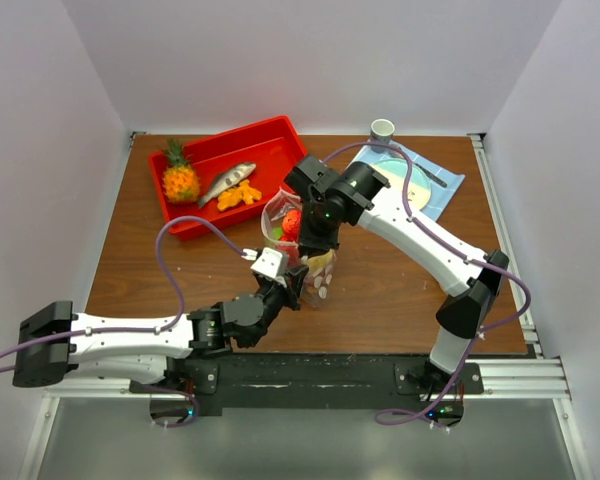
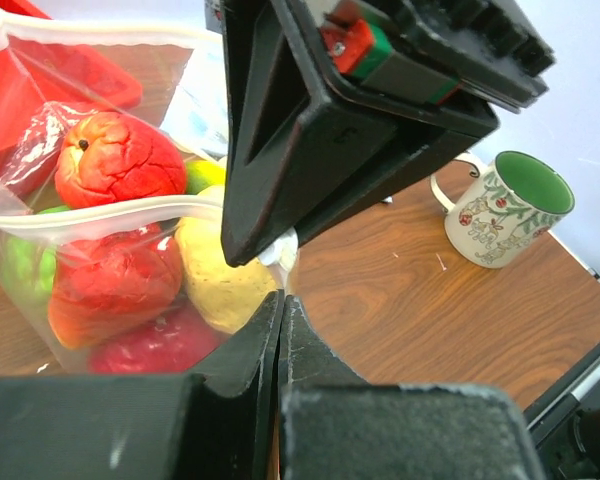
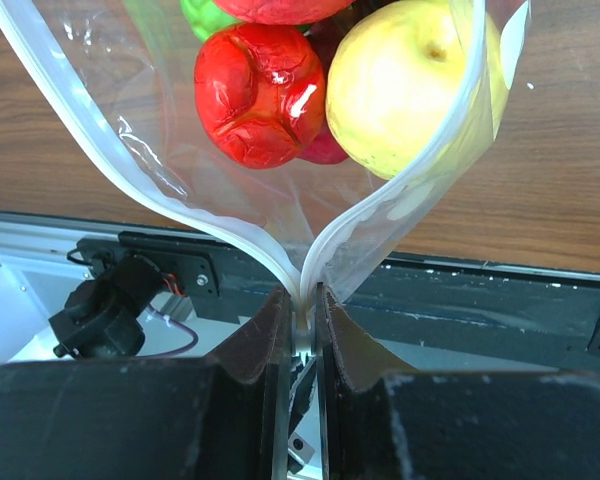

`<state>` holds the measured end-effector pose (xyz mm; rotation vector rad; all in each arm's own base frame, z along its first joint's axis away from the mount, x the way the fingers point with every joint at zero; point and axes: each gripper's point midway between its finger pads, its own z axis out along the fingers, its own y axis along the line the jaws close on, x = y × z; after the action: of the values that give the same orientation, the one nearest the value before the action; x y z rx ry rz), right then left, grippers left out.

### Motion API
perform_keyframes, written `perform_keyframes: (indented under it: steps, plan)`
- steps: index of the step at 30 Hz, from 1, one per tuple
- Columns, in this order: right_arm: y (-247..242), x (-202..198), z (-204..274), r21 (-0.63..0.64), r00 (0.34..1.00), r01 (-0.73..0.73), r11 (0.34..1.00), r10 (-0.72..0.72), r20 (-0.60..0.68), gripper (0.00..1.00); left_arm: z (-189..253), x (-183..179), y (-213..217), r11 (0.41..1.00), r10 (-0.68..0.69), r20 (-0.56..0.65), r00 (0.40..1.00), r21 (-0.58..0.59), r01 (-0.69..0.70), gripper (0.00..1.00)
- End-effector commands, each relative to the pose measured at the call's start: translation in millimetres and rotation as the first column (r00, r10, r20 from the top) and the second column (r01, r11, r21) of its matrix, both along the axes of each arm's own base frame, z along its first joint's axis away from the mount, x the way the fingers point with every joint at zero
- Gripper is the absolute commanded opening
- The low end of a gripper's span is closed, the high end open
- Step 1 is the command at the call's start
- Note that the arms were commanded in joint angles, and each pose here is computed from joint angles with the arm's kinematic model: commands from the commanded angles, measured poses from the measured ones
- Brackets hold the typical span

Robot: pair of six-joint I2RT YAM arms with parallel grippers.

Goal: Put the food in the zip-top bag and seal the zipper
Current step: Zip the zipper food storage bag at the center of the board.

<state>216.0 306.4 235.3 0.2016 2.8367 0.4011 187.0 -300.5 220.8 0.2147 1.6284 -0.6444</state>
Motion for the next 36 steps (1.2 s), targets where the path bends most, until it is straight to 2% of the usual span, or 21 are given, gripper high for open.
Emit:
perform_keyframes:
  steps: [1, 7, 11, 13, 14, 15, 17, 20, 27, 32, 36]
  plan:
    - [-5.7, 7.9, 9.9, -0.004, 0.999, 0.032, 0.999, -0.032, 0.026, 0.0, 29.0, -8.7, -6.1, 0.996, -0.046, 0.035, 0.998, -0.074, 0.048, 0.0]
    - [-6.3, 11.7, 10.1, 0.001, 0.999, 0.038, 0.999, -0.038, 0.026, 0.0, 25.3, -11.5, -6.6, 0.997, -0.057, 0.033, 0.998, -0.058, 0.059, 0.0]
    - [-6.1, 10.3, 10.0, 0.005, 0.999, 0.038, 0.999, -0.038, 0.024, 0.0, 18.0, -4.2, 3.9, 0.998, 0.03, -0.022, 0.999, -0.058, -0.031, 0.01]
    - [-5.7, 10.3, 10.5, 0.01, 0.999, 0.039, 0.999, -0.039, 0.025, 0.0, 12.8, -1.6, 8.7, 0.997, 0.065, -0.042, 0.997, -0.044, -0.067, 0.15]
    - [-6.7, 9.8, 10.4, 0.008, 0.999, 0.04, 0.999, -0.04, 0.022, 0.0, 12.8, -0.5, 10.4, 0.995, 0.079, -0.047, 0.996, -0.052, -0.081, 0.28]
    - [-5.8, 9.5, 10.0, 0.009, 0.999, 0.038, 0.999, -0.038, 0.021, 0.0, 11.9, 0.0, 10.7, 0.995, 0.084, -0.049, 0.995, -0.052, -0.086, 0.36]
    - [-6.8, 8.9, 9.8, 0.006, 0.999, 0.037, 0.999, -0.037, 0.021, 0.0, 13.4, 0.7, 10.2, 0.994, 0.088, -0.046, 0.995, -0.054, -0.091, 0.45]
    - [-7.4, 7.8, 9.7, 0.005, 0.999, 0.036, 0.999, -0.036, 0.017, 0.0, 18.2, 3.0, 9.3, 0.993, 0.101, -0.035, 0.994, -0.056, -0.103, 0.5]
    - [-4.3, 6.7, 12.4, 0.02, 1.0, 0.021, 1.0, -0.021, 0.014, 0.0, 33.7, 13.0, 5.5, 0.982, 0.165, 0.016, 0.986, -0.1, -0.162, 0.51]
    - [-2.0, 3.6, 6.6, 0.02, 1.0, -0.006, 1.0, 0.007, -0.009, 0.0, 35.7, 17.3, -3.1, 0.982, 0.179, 0.042, 0.983, -0.076, -0.176, 0.5]
    - [-2.7, 2.5, 2.3, 0.01, 1.0, -0.013, 1.0, 0.013, -0.019, 0.0, 30.5, 17.5, -12.2, 0.985, 0.164, 0.045, 0.985, -0.069, -0.161, 0.46]
